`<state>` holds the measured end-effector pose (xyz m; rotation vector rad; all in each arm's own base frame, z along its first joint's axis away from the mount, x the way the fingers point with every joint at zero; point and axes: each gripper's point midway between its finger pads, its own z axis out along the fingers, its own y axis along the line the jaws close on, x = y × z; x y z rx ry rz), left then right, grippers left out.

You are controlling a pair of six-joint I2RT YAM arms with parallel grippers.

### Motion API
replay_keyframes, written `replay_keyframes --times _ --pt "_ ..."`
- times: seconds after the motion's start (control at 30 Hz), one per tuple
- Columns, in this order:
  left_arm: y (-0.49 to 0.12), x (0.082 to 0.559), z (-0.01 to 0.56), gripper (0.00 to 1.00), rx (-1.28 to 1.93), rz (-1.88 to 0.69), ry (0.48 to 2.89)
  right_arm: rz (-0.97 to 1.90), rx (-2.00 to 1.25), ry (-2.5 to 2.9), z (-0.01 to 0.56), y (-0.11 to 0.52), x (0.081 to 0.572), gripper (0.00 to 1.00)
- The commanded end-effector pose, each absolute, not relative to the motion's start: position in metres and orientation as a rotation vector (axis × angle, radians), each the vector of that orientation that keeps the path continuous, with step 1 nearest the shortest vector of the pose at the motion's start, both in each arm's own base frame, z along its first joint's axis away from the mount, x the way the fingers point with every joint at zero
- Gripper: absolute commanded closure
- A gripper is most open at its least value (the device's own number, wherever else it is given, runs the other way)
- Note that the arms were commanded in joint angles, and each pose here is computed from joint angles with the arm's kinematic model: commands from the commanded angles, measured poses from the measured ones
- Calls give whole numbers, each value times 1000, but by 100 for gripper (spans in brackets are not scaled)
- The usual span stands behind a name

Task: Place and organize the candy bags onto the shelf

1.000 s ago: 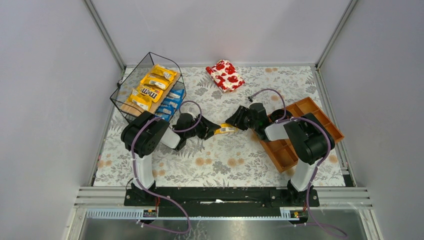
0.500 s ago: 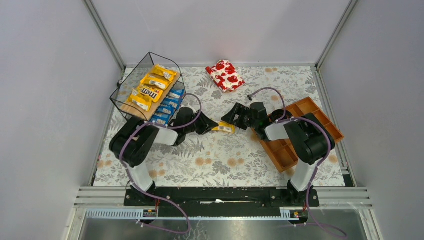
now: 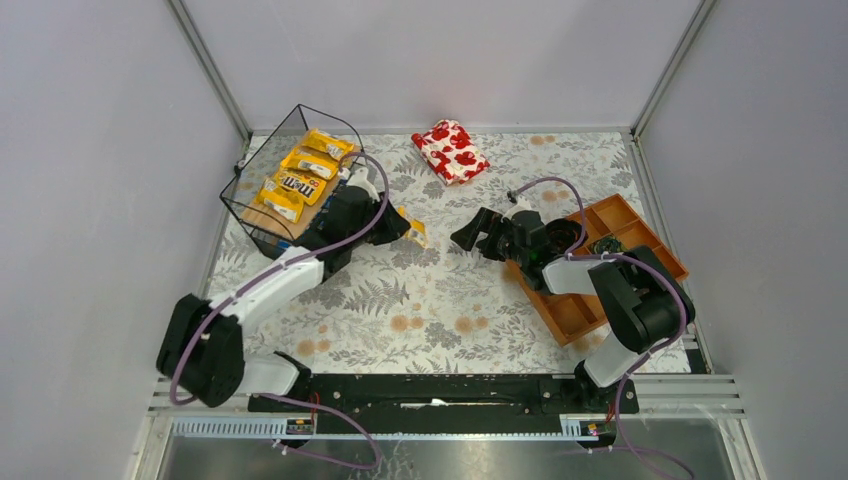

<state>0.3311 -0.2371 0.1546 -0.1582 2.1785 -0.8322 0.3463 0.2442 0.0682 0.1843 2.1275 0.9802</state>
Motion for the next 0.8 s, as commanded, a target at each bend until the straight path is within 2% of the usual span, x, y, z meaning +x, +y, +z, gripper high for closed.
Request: replay_keyframes --times 0.0,0.23,0.4,0.57,0.77 --pt "-201 332 206 75 -24 -584 2104 957 174 2062 82 241 356 0" --pt "-140 323 318 75 91 -252 1919 970 171 2068 80 243 356 0" --pt "-93 309 379 81 96 -23 1796 977 168 2071 79 244 356 0" --pt "-42 303 392 81 35 284 1763 982 168 2071 79 245 356 0" --pt "-5 303 376 80 -2 639 1761 992 169 2076 77 247 357 0"
